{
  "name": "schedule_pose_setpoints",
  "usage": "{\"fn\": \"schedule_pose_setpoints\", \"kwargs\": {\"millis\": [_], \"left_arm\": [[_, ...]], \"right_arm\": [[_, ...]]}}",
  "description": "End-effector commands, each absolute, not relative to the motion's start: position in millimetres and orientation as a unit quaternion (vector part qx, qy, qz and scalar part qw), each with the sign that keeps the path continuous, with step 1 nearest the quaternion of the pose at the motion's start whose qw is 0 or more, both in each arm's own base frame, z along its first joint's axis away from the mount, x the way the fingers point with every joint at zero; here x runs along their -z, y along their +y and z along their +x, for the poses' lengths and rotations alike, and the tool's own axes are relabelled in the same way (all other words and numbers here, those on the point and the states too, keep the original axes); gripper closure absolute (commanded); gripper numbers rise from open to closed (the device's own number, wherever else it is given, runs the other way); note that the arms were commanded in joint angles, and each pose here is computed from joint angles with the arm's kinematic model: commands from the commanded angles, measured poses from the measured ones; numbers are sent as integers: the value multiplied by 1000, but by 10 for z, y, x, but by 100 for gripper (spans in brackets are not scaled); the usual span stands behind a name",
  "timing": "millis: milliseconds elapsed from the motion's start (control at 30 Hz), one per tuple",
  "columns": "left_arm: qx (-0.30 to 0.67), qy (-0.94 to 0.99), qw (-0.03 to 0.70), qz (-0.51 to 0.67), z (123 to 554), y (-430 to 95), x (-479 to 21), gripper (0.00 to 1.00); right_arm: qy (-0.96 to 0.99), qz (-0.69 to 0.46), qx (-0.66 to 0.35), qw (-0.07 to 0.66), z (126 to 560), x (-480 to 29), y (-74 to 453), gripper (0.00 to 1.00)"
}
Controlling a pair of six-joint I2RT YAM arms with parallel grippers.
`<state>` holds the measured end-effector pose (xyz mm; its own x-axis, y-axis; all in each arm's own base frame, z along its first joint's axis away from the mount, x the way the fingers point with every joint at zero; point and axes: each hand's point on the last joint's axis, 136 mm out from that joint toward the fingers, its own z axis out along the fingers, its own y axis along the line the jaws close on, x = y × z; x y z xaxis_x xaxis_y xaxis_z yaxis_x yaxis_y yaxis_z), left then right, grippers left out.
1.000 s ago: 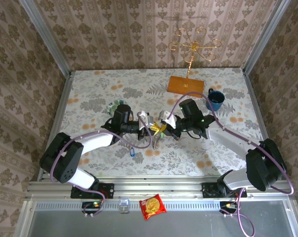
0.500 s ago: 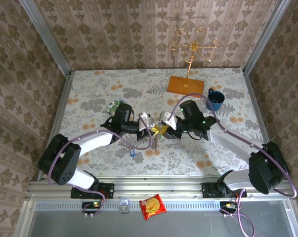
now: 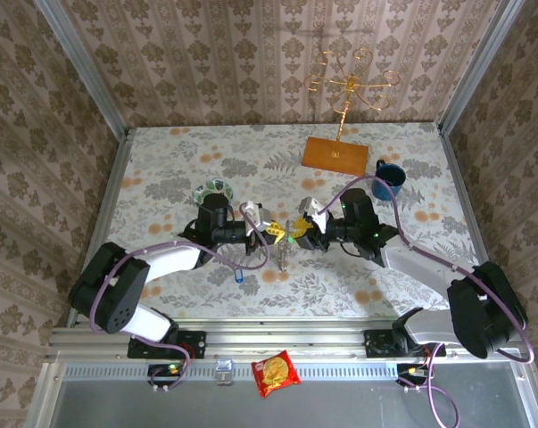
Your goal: Put the keys on the keyring
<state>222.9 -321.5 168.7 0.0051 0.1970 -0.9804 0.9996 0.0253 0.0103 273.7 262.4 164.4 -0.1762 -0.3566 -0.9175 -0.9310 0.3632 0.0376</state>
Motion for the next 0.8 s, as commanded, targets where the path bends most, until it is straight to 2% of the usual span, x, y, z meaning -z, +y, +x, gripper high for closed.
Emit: {"fn": "schedule_pose_setpoints", "kwargs": {"millis": [0, 667, 767], "left_arm": [[462, 527, 472, 535, 2205, -3225, -1839, 100], [495, 515, 472, 517, 2197, -3248, -1864, 100], [497, 515, 471, 516, 2198, -3246, -1861, 100]], "right_arm": [[677, -461, -348, 457, 2714, -1700, 2693, 67], [652, -462, -366, 476, 2775, -1750, 2797, 81], [650, -463, -367, 478, 2783, -1767, 2806, 91]]}}
